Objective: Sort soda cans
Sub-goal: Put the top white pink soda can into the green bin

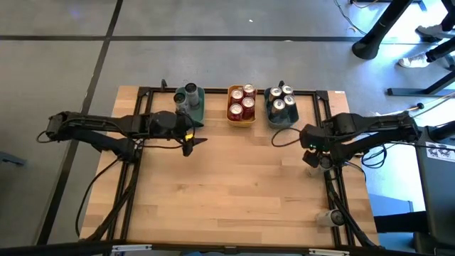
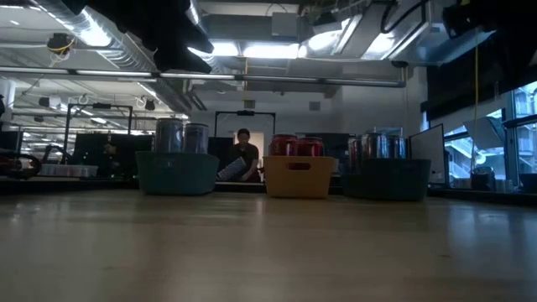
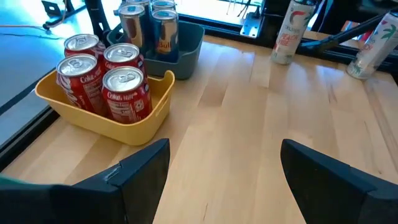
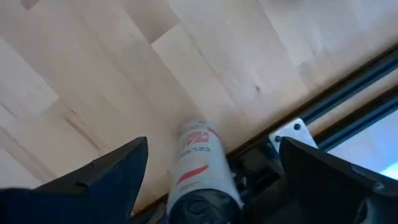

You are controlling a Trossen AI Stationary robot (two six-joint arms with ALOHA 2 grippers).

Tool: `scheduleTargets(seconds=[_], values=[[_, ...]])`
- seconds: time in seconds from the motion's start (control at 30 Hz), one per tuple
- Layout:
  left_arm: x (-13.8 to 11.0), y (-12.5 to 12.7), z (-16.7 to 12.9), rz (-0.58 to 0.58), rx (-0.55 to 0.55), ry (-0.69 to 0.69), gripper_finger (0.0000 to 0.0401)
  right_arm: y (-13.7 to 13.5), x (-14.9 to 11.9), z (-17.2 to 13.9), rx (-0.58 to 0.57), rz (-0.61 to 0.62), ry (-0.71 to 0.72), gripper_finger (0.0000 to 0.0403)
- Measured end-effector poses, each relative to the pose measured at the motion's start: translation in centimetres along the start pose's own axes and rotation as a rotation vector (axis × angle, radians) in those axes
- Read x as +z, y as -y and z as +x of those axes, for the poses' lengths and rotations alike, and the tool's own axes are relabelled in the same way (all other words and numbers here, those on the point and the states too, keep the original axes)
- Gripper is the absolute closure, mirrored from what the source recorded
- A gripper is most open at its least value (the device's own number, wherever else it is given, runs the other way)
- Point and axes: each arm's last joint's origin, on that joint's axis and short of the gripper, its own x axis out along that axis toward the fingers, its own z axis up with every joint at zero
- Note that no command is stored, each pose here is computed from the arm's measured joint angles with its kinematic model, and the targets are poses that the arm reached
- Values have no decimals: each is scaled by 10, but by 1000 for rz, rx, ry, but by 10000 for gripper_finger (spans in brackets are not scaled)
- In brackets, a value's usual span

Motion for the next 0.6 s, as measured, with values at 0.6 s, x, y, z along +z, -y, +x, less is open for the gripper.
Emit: scheduleTargets(seconds=[0.6], values=[[1,0,0,3,-2,12,106,-27,-39,21,-65,-265,-50,43]])
